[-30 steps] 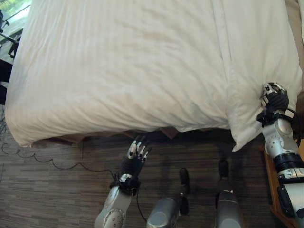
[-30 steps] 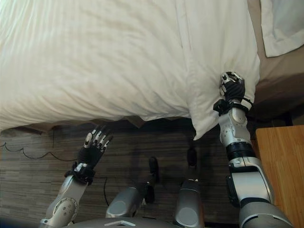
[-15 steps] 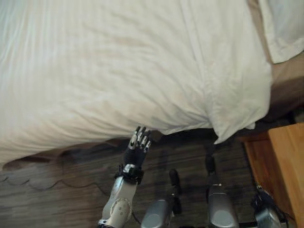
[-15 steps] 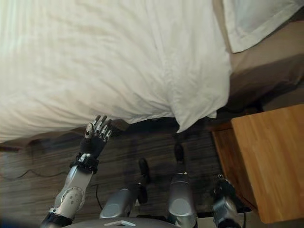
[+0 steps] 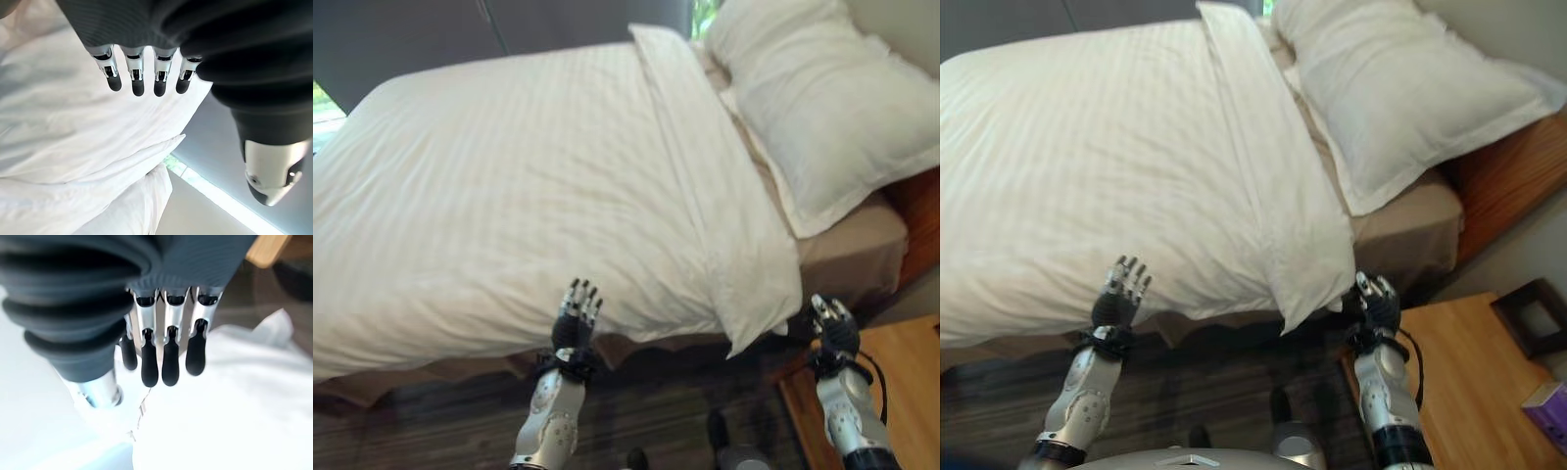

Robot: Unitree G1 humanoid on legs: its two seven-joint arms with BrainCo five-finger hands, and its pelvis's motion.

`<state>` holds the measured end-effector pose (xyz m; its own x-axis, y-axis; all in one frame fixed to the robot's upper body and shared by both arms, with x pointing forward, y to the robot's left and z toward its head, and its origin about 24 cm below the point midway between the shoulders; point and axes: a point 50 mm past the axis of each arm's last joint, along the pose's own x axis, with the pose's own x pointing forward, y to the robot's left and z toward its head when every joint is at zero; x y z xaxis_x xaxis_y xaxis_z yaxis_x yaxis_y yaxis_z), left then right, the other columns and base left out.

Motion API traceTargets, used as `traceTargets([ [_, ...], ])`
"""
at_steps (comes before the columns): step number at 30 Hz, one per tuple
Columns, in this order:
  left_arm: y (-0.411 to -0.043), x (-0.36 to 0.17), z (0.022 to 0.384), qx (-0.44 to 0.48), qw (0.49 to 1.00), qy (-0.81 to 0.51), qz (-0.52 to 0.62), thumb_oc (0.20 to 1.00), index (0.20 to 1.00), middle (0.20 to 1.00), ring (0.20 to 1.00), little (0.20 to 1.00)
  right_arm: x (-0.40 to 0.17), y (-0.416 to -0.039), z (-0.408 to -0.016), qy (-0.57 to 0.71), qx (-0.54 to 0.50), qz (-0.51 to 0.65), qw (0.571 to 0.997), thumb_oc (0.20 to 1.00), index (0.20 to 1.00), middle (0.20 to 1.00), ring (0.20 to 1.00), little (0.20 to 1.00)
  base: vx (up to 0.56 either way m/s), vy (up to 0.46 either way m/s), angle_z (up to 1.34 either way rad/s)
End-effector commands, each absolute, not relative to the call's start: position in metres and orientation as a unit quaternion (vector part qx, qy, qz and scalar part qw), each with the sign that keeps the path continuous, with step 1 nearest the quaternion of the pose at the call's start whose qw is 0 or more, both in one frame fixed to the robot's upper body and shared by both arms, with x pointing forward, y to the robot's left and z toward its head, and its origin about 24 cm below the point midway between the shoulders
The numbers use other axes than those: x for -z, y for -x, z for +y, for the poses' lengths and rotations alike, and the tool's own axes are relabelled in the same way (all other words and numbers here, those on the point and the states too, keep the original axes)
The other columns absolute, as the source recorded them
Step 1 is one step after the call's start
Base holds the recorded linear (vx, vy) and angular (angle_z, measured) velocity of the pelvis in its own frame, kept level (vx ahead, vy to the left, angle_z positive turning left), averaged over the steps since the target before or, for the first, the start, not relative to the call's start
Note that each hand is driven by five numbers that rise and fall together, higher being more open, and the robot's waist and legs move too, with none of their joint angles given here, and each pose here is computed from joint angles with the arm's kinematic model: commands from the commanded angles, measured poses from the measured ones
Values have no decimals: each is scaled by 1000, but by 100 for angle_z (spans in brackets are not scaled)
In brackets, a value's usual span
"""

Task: Making the bed.

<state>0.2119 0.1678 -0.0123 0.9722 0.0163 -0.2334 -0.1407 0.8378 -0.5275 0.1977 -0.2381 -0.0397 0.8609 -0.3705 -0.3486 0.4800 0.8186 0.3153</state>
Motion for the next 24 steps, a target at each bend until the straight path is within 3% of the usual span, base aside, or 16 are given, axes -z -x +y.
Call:
traceTargets([
  [1, -205, 19, 167, -28, 956, 266, 120, 1000, 1000, 1000, 1000, 1000, 31, -198, -235, -210, 212, 106, 948, 1000, 1000, 1000, 1000, 1000, -2, 0, -6],
  [4, -190, 31, 161, -38, 947, 281, 151, 1000, 1000, 1000, 1000, 1000, 27, -202, -203, -246, 154, 102, 952, 1000, 1000, 1000, 1000, 1000, -6, 2, -3],
  [6, -185, 33, 168, -32, 957, 247, 150, 1000, 1000, 1000, 1000, 1000, 13, -210, -192, -168, 63, 86, 980, 1000, 1000, 1000, 1000, 1000, -41, 5, 6],
  [8, -186, 32, 173, -33, 961, 234, 142, 1000, 1000, 1000, 1000, 1000, 4, -214, -191, -125, 35, 71, 989, 1000, 1000, 1000, 1000, 1000, -32, 2, 9],
  [17, -193, 23, 195, -109, 958, 248, 96, 1000, 1000, 1000, 1000, 1000, 1, -222, -191, -103, 44, 59, 992, 1000, 1000, 1000, 1000, 1000, -32, -8, 10],
  [24, -205, 8, 204, -91, 973, 205, 61, 1000, 1000, 1000, 1000, 1000, -2, -221, -184, -112, 24, 53, 992, 1000, 1000, 1000, 1000, 1000, -115, -52, 18],
])
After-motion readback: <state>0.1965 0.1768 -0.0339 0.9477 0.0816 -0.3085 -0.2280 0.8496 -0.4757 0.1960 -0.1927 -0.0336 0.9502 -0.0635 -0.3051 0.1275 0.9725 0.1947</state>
